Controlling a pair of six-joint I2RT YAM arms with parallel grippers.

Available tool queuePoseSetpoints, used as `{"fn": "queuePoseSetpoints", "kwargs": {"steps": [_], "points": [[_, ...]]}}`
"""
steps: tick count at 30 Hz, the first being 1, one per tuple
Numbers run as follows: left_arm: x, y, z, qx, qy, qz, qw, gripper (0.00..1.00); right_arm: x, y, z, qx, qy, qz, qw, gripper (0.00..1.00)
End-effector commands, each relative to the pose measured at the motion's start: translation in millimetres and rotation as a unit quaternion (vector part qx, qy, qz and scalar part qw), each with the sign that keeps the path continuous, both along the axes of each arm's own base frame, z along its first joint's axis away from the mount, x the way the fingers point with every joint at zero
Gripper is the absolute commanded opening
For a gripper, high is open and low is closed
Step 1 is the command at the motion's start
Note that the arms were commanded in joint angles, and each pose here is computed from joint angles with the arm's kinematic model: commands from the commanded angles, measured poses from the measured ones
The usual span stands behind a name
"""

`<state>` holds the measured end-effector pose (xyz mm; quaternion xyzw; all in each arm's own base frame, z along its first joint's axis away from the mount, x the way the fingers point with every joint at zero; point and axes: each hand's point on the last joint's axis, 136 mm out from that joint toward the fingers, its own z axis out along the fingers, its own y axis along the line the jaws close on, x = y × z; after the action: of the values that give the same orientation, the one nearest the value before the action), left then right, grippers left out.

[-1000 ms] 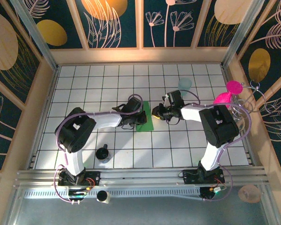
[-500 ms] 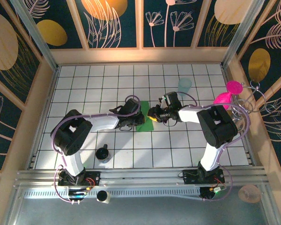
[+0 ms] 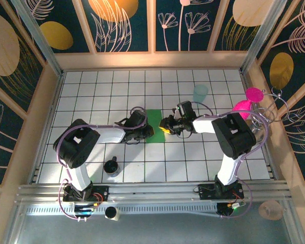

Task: Fold a paper plane with a square sheet of paper (pick it up from the middle)
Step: Fold the triangle a second time at the center of the table.

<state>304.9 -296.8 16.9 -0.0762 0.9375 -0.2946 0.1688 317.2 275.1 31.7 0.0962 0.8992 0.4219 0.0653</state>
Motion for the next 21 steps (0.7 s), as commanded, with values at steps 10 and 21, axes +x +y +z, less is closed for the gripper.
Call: {"fn": "queuePoseSetpoints", "kwargs": {"steps": [10,21], "points": [[-19.3,12.1,-13.8,-0.021,0.043,0.022,0.999,0.23,3.2,6.6,-17.5,-0.037,0.018,-0.006,0.999,0.33],[-23.2,7.0,-10.5,-0.071,0.058,0.021,0.996,0.23,16.7,0.2,-22.3,-0.094,0.016,-0.034,0.995,0.33]]}}
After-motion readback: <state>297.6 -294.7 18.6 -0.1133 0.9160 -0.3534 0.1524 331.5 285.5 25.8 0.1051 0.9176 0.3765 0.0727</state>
